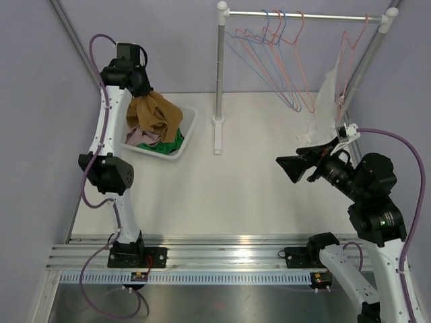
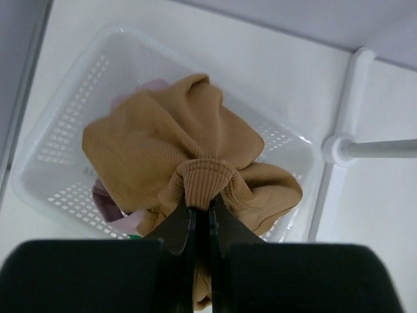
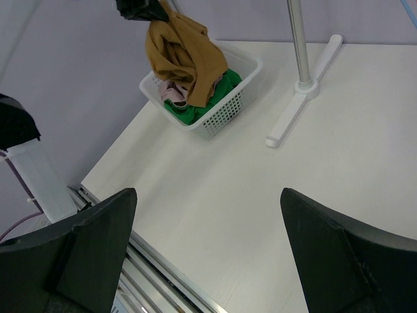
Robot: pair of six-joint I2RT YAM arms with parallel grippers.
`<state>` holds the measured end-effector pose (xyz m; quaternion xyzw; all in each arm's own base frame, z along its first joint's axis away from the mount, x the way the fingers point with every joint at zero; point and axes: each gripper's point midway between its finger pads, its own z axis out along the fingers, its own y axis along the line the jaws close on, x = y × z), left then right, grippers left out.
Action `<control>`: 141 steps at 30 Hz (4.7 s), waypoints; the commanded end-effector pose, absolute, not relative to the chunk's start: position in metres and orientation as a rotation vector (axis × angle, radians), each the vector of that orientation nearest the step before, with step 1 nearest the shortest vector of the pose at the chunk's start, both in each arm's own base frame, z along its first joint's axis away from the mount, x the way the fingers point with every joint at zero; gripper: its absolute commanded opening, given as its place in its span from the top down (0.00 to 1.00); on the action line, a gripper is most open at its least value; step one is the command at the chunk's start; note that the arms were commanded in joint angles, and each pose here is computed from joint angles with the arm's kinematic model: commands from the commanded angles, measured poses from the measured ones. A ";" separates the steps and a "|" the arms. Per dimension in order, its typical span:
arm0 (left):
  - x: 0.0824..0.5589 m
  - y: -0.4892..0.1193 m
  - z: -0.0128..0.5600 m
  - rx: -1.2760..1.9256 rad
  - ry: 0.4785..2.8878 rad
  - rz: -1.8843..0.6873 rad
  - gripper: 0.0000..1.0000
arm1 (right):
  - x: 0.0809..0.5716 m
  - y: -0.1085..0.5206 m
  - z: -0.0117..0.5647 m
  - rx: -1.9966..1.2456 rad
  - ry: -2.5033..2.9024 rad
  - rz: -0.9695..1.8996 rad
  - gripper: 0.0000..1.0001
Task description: Remove the tank top from the hanger
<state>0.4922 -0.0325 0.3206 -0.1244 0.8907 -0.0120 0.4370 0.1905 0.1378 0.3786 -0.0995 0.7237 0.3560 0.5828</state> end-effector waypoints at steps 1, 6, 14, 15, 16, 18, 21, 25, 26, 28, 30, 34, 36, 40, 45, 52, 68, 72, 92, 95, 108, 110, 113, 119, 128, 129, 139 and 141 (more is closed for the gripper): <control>0.516 -0.031 0.265 -0.362 2.325 -0.085 1.00 | 0.193 0.147 0.387 -0.257 1.647 0.884 0.01; 0.521 -0.029 0.119 -0.398 2.645 -0.021 1.00 | 0.209 0.130 0.388 -0.113 1.643 0.807 0.01; 0.515 -0.032 0.061 -0.452 2.777 -0.050 1.00 | 0.216 0.114 0.410 -0.023 1.642 0.729 0.01; 0.516 -0.031 0.071 -0.456 2.752 -0.050 1.00 | 0.221 0.106 0.410 0.021 1.650 0.682 0.01; 0.519 -0.028 0.099 -0.462 2.691 -0.060 0.90 | 0.227 0.102 0.403 0.046 1.691 0.646 0.01; 0.521 -0.025 0.130 -0.464 2.624 -0.086 0.80 | 0.231 0.086 0.413 0.083 1.674 0.552 0.00; 0.518 -0.019 0.202 -0.467 2.476 -0.151 0.57 | 0.240 0.063 0.423 0.152 1.675 0.413 0.00; 0.503 -0.022 0.286 -0.417 2.312 -0.308 0.26 | 0.254 0.042 0.434 0.214 1.697 0.267 0.00; 0.494 -0.033 0.314 -0.371 2.260 -0.421 0.17 | 0.254 0.037 0.445 0.218 1.674 0.237 0.01; 0.482 -0.028 0.339 -0.371 2.208 -0.473 0.08 | 0.267 0.023 0.440 0.253 1.711 0.126 0.00; 0.457 -0.032 0.374 -0.312 2.144 -0.486 0.01 | 0.271 0.005 0.453 0.279 1.698 0.004 0.00; 0.396 -0.038 0.396 -0.250 2.089 -0.475 0.01 | 0.303 -0.014 0.450 0.302 1.761 -0.158 0.00; 0.372 -0.036 0.369 -0.273 2.102 -0.448 0.01 | 0.313 -0.017 0.459 0.311 1.748 -0.162 0.01; 0.289 -0.046 0.375 -0.211 1.887 -0.455 0.01 | 0.349 -0.021 0.460 0.290 1.763 -0.184 0.09; 0.232 -0.036 0.332 -0.235 1.775 -0.378 0.01 | 0.384 -0.033 0.458 0.263 1.798 -0.205 0.24; 0.207 -0.036 0.283 -0.194 1.832 -0.306 0.01 | 0.435 -0.068 0.429 0.307 1.890 -0.175 0.31; 0.212 -0.051 0.269 -0.136 1.882 -0.339 0.01 | 0.494 -0.078 0.382 0.203 2.008 -0.098 0.80; 0.214 -0.059 0.264 -0.103 1.918 -0.370 0.01 | 0.495 -0.075 0.386 0.200 1.997 -0.082 0.99; 0.216 -0.060 0.262 -0.099 1.925 -0.375 0.01 | 0.398 -0.025 0.457 0.155 1.880 0.143 1.00; 0.216 -0.060 0.263 -0.097 1.923 -0.371 0.01 | 0.368 -0.017 0.435 0.171 1.928 0.175 1.00; 0.217 -0.093 0.271 0.069 1.938 -0.502 0.01 | 0.223 0.040 0.378 0.005 2.028 0.331 1.00; 0.215 -0.103 0.281 0.107 1.924 -0.533 0.01 | 0.206 0.057 0.378 -0.061 2.025 0.409 1.00; 0.214 -0.115 0.306 0.144 1.894 -0.551 0.01 | 0.192 0.062 0.372 -0.073 2.052 0.424 1.00; 0.222 -0.138 0.330 0.164 1.877 -0.559 0.01 | 0.177 0.073 0.345 -0.145 2.082 0.441 1.00; 0.216 -0.161 0.343 0.187 1.813 -0.650 0.01 | 0.140 0.144 0.370 -0.490 1.850 0.921 1.00; 0.215 -0.163 0.346 0.187 1.805 -0.652 0.01 | 0.143 0.146 0.363 -0.487 1.867 0.947 1.00; 0.230 -0.198 0.366 0.188 1.757 -0.532 0.01 | 0.179 0.160 0.360 -0.470 1.954 1.009 1.00; 0.237 -0.213 0.379 0.216 1.707 -0.554 0.01 | 0.182 0.177 0.360 -0.539 1.985 1.015 1.00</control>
